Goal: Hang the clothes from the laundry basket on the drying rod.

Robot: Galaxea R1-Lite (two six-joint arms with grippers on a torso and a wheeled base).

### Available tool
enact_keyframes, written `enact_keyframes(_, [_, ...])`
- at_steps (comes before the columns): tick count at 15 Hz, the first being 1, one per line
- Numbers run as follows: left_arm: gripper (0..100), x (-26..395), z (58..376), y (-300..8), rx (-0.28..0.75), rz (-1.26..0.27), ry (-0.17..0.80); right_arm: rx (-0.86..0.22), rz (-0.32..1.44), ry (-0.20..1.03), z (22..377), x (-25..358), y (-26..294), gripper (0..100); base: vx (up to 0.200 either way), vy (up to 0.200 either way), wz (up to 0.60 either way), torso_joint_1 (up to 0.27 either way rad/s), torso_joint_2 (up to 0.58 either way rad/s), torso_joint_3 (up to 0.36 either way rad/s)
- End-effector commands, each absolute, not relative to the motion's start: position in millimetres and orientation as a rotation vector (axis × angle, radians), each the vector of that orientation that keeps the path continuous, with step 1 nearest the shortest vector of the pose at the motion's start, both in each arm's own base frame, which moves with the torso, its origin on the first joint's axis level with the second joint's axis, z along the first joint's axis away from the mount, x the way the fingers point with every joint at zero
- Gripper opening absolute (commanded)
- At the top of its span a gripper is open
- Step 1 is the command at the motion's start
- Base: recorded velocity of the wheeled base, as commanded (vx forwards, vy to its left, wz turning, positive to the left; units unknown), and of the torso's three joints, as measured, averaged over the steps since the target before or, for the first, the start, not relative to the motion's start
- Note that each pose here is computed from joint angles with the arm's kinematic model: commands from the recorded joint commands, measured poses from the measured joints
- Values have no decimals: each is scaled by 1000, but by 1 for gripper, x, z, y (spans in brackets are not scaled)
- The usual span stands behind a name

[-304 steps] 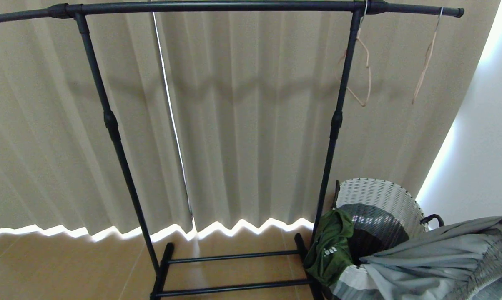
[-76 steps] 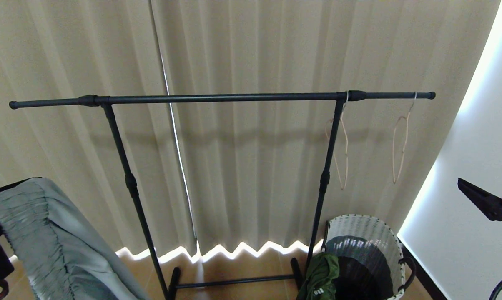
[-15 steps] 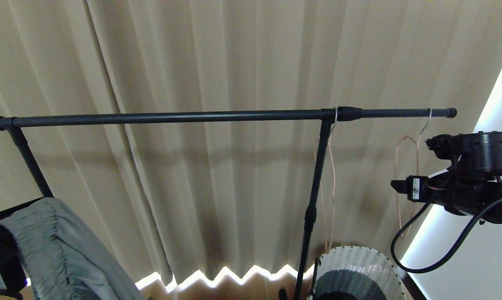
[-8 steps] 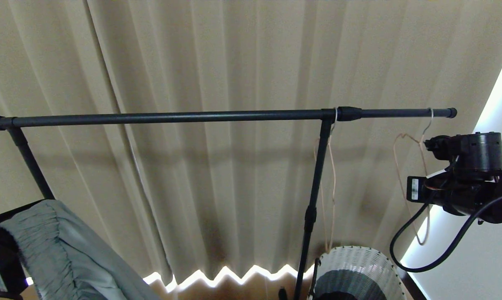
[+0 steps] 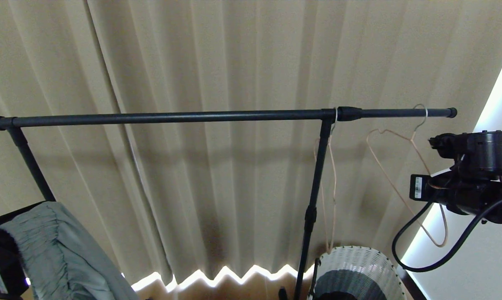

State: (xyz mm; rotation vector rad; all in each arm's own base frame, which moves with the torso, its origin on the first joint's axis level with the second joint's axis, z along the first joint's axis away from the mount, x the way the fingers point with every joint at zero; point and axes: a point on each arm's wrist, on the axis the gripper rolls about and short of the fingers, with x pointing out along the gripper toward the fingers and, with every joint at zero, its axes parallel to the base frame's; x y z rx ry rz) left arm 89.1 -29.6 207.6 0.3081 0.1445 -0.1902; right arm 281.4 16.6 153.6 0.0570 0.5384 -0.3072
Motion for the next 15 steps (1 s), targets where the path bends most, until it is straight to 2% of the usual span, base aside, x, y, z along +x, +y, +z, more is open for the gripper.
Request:
enact_keyframes(1, [0, 89, 208, -30, 308, -189, 144, 65, -302, 508, 161, 278, 17, 0, 0, 0, 0, 0, 0, 0])
enact_keyframes(6, [0, 89, 205, -30, 312, -192, 152, 87, -276, 397, 182, 262, 17, 0, 0, 0, 0, 0, 0, 0])
enact_keyframes(12, [0, 91, 205, -30, 311, -187, 150, 22, -194, 415, 178, 226, 23, 0, 0, 0, 0, 0, 0, 0])
enact_keyframes(15, [0, 91, 202, -30, 313, -187, 161, -9, -158, 424, 175, 208, 26, 0, -200, 0, 0, 7, 5, 4])
